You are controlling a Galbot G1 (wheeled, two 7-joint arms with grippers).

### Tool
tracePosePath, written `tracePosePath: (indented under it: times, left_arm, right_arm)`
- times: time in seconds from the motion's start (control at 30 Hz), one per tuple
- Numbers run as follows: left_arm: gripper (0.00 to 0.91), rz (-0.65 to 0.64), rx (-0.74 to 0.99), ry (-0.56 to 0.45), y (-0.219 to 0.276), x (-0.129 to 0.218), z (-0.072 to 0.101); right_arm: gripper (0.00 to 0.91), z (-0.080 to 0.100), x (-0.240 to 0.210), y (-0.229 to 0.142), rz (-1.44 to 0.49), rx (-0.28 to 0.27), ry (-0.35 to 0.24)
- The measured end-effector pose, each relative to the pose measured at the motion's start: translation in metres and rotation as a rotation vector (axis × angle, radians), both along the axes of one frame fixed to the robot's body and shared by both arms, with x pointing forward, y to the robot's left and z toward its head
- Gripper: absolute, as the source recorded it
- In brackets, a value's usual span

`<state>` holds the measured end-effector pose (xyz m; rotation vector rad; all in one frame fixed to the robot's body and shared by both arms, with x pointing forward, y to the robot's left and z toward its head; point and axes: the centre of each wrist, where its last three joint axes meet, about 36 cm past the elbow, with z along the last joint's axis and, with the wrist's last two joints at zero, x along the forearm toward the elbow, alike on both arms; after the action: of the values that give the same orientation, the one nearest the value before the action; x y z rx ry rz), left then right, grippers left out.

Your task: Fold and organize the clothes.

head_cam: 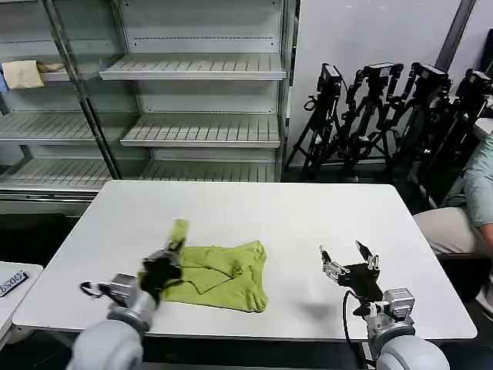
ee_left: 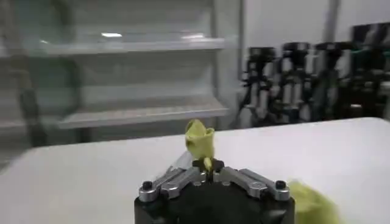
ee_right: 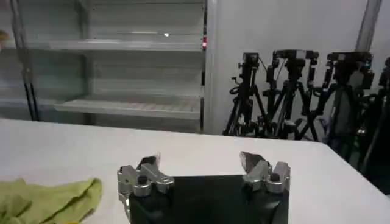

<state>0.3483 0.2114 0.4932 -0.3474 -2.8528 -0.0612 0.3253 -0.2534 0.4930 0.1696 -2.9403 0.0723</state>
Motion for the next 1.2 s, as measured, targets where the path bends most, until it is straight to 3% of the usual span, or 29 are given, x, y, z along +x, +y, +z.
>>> tracePosePath:
  times: [0.23,0.27,0.3,0.33,0.6,0.77,0.93,1.07,1.2]
  left_arm:
    - [0.020,-0.068,-0.030,0.005,-0.037,0.004,-0.007]
    - [0.151,-0.072,-0.031,0.005,-0.040,0.005,-0.008]
    - [0.423,-0.073,-0.030,0.005,-0.043,0.006,-0.010]
    - [0.907,-0.074,-0.030,0.005,-0.046,0.008,-0.011]
    - [0.907,-0.132,-0.088,-0.002,-0.070,0.006,-0.012]
    - [0.907,-0.171,-0.162,-0.077,-0.070,0.008,-0.001]
    - [0.907,-0.130,-0.170,-0.120,-0.046,0.014,0.008]
    - [0.907,-0.039,-0.107,-0.079,-0.022,0.018,0.000]
    - [0.907,0.047,-0.055,0.002,-0.005,0.019,-0.019]
  right_arm:
    - [0.907,-0.002,-0.002,-0.001,-0.008,-0.002,0.000]
    - [0.907,-0.002,-0.002,-0.001,-0.009,-0.001,0.000]
    - [0.907,-0.002,-0.002,-0.001,-0.008,0.000,0.000]
    - [0.907,-0.002,-0.002,0.000,-0.009,0.000,0.000]
    - [0.907,-0.004,-0.004,0.000,-0.017,0.002,0.003]
    - [0.907,-0.008,-0.005,-0.003,-0.024,-0.005,0.008]
    - [0.907,-0.013,-0.006,-0.005,-0.032,0.001,0.012]
    - [0.907,-0.014,-0.006,-0.005,-0.033,0.002,0.008]
    - [0.907,-0.013,-0.005,-0.005,-0.033,-0.001,0.002]
